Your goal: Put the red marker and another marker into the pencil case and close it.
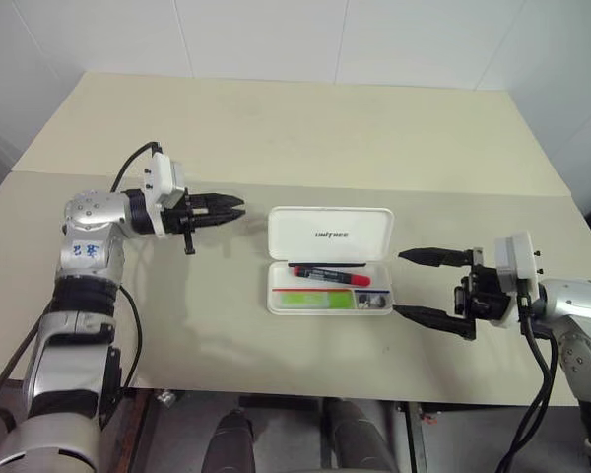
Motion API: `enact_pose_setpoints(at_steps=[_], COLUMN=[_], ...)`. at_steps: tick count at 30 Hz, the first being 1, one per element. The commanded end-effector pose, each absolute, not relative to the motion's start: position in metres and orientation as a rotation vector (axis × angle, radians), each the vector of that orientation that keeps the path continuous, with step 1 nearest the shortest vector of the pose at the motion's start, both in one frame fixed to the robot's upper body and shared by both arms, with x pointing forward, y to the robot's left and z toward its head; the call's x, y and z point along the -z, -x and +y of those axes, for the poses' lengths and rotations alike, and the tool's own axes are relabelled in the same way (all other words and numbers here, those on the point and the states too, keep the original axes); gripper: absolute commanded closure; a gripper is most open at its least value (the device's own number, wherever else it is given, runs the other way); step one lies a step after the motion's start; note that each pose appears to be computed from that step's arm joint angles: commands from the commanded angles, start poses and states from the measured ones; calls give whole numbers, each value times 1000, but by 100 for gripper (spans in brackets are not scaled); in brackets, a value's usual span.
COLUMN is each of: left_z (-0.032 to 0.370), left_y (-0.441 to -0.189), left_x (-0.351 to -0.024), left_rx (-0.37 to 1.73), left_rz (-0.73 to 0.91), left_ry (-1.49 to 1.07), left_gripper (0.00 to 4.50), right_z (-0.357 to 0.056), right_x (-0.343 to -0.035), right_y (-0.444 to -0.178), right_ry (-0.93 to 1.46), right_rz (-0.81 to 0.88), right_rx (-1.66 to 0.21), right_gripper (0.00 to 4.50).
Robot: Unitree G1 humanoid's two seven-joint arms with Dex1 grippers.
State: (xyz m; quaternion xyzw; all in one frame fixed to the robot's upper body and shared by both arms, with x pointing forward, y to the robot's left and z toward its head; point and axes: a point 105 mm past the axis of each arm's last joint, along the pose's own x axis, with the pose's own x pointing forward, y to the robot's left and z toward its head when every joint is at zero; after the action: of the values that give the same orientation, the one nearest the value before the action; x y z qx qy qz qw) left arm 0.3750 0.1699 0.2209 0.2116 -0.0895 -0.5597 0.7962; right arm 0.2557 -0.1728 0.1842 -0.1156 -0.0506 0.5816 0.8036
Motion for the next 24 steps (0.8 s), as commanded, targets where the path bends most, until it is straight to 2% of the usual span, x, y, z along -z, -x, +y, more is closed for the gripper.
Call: enact_pose_setpoints(at_steps=[1,5,10,16,24], left_z=[173,166,129,94,89], left_y=[-393,-406,-404,-389,-369], left_x=[-225,-209,-191,-193,-203], left_rx=[1125,1099,1239,1449,1647], left_rz=[-189,-120,-88,-134,-179], left_ry=[-520,-580,-537,-492,-487], left_gripper=[446,446,446,446,446], right_z=[-175,-175,-180,-186,-193], right_x=[-196,-195,-194,-194,-195], right_y=[-253,-252,-248,-240,-233], right_ry=[281,281,284,288,282], right_rz=[-163,-167,-162,-159,-155], right_rx=[-1219,-1209,-1187,-1173,-1158], right_gripper=[0,0,0,0,0])
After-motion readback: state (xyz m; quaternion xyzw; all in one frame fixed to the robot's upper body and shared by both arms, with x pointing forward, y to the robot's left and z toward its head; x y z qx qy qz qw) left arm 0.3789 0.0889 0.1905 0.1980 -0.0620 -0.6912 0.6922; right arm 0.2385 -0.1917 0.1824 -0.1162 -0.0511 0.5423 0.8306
